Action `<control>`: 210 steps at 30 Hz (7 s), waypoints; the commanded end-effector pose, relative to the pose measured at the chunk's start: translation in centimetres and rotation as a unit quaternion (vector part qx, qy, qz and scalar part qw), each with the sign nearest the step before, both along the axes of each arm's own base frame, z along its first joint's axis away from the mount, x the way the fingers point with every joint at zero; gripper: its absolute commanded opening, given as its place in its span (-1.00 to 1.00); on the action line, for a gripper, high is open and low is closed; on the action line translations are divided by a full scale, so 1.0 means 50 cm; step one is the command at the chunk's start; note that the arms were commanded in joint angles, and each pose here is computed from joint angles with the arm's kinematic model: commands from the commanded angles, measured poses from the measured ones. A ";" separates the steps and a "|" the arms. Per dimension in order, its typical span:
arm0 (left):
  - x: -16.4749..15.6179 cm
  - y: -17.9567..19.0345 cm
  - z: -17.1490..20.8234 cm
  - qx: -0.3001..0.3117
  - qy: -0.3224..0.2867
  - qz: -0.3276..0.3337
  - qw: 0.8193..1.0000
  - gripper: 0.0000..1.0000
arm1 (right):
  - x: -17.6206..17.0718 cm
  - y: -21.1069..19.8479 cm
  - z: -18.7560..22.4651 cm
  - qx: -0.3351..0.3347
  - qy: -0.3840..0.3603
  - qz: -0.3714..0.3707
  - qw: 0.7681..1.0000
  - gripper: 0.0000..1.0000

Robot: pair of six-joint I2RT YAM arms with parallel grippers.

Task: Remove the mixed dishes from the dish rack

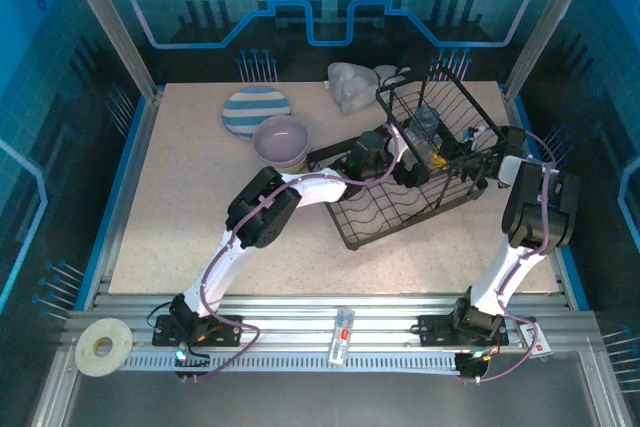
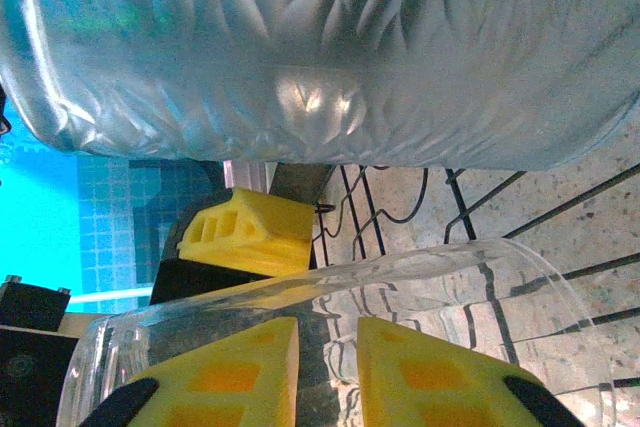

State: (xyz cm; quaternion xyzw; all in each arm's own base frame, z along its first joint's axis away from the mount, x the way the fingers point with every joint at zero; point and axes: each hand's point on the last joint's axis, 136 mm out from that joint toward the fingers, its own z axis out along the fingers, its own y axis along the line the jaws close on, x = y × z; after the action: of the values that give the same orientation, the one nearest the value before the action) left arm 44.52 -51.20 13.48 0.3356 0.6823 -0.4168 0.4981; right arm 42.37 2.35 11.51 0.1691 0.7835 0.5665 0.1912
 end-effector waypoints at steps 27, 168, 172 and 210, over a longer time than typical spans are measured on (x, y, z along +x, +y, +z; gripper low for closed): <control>-0.075 0.177 0.110 -0.052 0.011 0.093 0.994 0.18 | 0.027 -0.125 0.076 0.054 -0.045 -0.131 0.989 -0.34; -0.085 0.480 0.482 -0.400 0.596 -0.054 0.694 0.24 | -0.170 0.457 0.540 -0.453 -0.500 0.071 0.734 -1.00; -0.086 0.480 0.491 -0.404 0.587 -0.057 0.699 0.39 | -0.172 0.445 0.548 -0.457 -0.493 0.059 0.738 -1.00; -0.277 0.531 0.470 -0.124 0.293 0.043 0.947 0.99 | -0.348 -0.249 0.650 -0.622 -0.039 -0.421 0.659 -1.00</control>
State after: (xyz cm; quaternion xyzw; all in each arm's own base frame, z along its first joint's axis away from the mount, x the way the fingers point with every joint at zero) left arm 31.58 -24.98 39.28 0.0685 0.7331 -0.6015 0.3099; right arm 26.26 -8.73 46.69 0.2507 0.7730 -0.1935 0.5498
